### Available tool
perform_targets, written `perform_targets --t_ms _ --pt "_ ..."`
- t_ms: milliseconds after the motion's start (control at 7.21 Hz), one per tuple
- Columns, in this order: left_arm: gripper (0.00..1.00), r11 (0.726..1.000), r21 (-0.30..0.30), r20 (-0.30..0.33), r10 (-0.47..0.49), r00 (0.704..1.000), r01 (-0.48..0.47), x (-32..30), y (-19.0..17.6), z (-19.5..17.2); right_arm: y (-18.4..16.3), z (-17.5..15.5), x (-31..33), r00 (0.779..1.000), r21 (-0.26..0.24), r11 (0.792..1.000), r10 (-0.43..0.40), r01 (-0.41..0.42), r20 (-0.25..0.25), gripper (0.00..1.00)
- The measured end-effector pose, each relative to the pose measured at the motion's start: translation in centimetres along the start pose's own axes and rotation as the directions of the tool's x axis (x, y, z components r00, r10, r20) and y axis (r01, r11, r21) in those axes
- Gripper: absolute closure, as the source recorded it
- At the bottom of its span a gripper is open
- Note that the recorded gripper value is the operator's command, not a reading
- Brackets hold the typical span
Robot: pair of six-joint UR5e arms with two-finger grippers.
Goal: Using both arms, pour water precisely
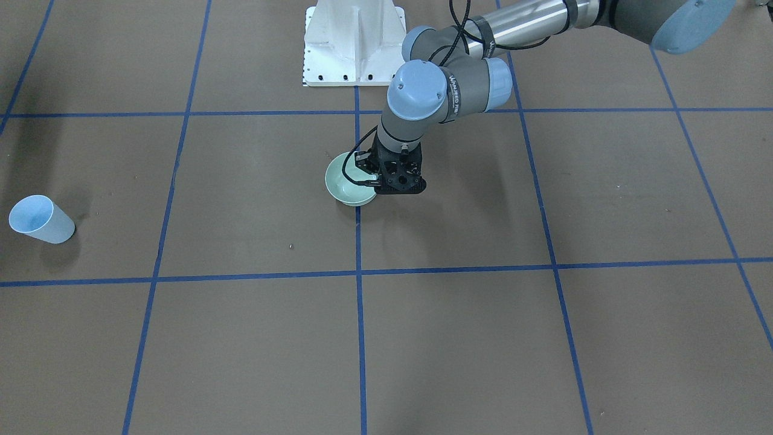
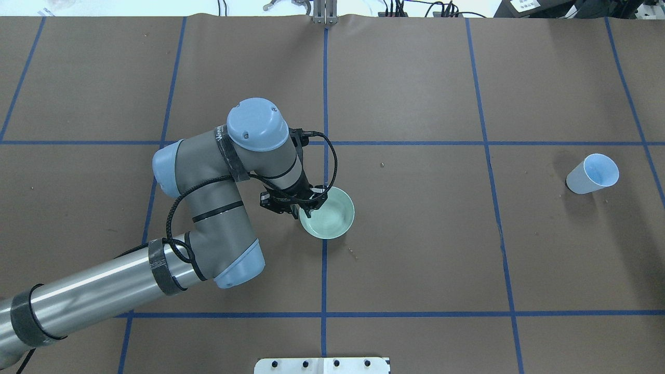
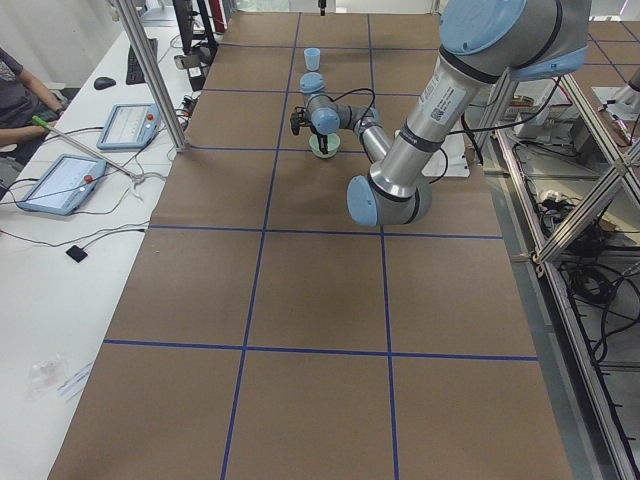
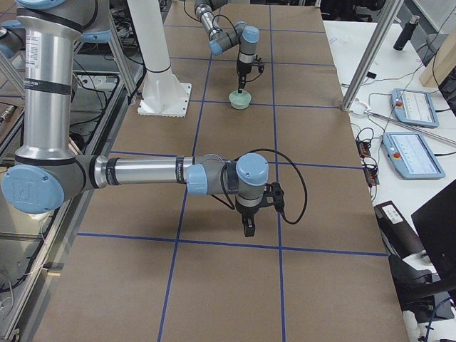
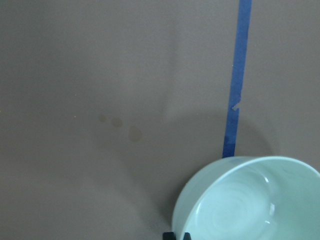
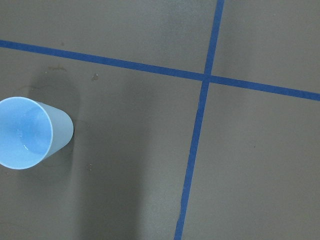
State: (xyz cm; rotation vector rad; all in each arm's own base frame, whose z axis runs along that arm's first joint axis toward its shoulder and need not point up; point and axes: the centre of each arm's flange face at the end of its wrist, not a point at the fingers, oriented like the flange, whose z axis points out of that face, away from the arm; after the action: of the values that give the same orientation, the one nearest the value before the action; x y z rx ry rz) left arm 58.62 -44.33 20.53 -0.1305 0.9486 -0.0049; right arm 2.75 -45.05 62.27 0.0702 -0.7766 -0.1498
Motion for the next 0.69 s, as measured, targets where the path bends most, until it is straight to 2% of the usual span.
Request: perform_targets --t_ms 139,277,416,693 --pt "0.00 1.000 0.011 -0.010 -0.012 1.000 0.012 0.2 0.0 -0.7 0.2 0.0 0.0 1.000 0.006 1.000 -0.005 0.005 0.000 0.00" --pt "0.00 0.999 0.032 -0.031 -0.031 0.999 0.032 0.5 0.0 -2.3 0.9 0.3 0.1 0.999 0.032 0.999 -0.033 0.033 -0.002 0.00" --pt "0.00 0.998 0.054 -0.056 -0.040 0.998 0.043 0.6 -0.1 -4.3 2.3 0.9 0.3 0.996 0.085 0.992 -0.090 0.090 -0.007 0.00" --pt "0.00 0.995 0.082 -0.085 -0.045 0.995 0.052 0.0 -0.2 -6.7 5.7 2.4 -0.1 0.971 0.200 0.951 -0.239 0.237 -0.016 0.01"
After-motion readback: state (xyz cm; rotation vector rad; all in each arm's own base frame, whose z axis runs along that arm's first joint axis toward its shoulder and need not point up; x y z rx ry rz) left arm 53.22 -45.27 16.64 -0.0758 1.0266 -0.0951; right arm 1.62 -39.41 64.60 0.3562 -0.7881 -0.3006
